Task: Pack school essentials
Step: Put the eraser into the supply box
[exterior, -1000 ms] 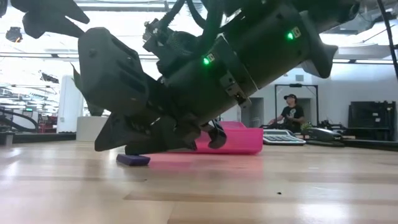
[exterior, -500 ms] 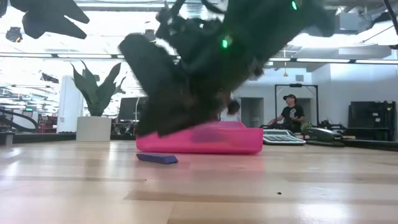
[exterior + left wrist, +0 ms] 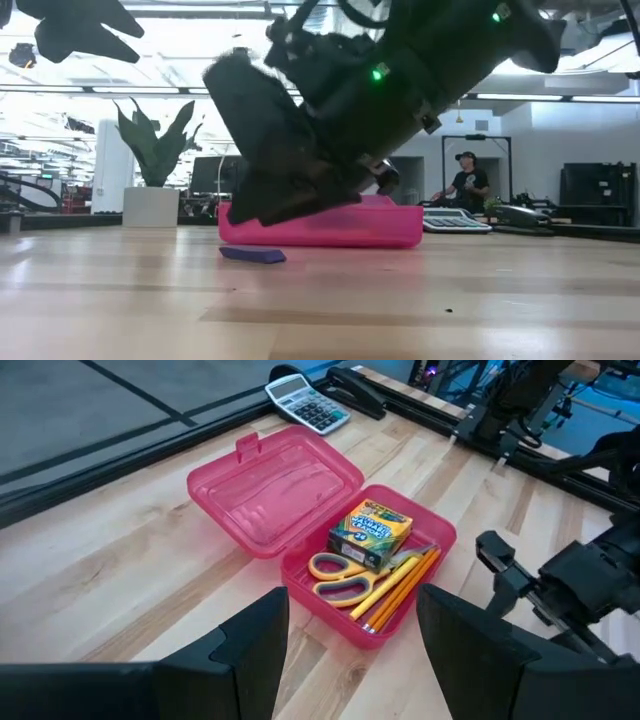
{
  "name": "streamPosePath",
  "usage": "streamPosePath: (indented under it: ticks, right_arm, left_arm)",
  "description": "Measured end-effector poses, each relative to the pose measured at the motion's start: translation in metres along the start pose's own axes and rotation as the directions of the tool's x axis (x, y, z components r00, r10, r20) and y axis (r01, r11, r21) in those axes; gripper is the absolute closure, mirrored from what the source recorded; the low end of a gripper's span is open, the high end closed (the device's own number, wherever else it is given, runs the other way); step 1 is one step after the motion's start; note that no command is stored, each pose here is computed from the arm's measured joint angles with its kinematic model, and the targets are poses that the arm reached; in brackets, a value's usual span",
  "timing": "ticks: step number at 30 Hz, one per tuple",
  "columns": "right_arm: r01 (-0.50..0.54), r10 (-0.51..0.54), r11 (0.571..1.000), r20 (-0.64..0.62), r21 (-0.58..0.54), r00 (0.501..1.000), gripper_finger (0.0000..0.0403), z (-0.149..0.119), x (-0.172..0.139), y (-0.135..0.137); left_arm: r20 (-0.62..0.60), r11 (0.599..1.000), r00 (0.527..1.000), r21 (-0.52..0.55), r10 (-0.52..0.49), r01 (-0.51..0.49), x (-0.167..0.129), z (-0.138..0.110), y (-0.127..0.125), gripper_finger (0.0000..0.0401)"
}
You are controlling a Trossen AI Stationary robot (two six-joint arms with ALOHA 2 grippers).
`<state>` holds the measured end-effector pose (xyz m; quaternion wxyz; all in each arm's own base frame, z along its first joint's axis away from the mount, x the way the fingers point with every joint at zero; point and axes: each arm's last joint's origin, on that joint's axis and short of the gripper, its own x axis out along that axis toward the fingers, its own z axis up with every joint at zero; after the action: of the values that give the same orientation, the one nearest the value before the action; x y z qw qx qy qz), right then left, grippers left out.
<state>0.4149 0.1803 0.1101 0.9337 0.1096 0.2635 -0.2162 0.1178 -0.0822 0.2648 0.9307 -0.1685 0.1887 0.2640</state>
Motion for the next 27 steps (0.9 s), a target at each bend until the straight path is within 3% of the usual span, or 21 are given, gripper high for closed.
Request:
streamPosePath:
  ticks: [16, 27]
  right_arm:
    - [0.004, -0.009, 0.990, 0.036, 0.141, 0.999, 0.0234, -0.048, 0.028, -0.008]
    - [0.025, -0.026, 0.995, 0.002, 0.095, 1.000, 0.0350, -0.055, 0.023, -0.006]
  left_arm:
    - [-0.002, 1.000, 1.000, -0.002, -0.001, 0.001, 0.000, 0.000, 0.000, 0.0193]
    - [-0.003, 1.000, 1.000, -0.010, -0.001, 0.001, 0.000, 0.000, 0.000, 0.0193]
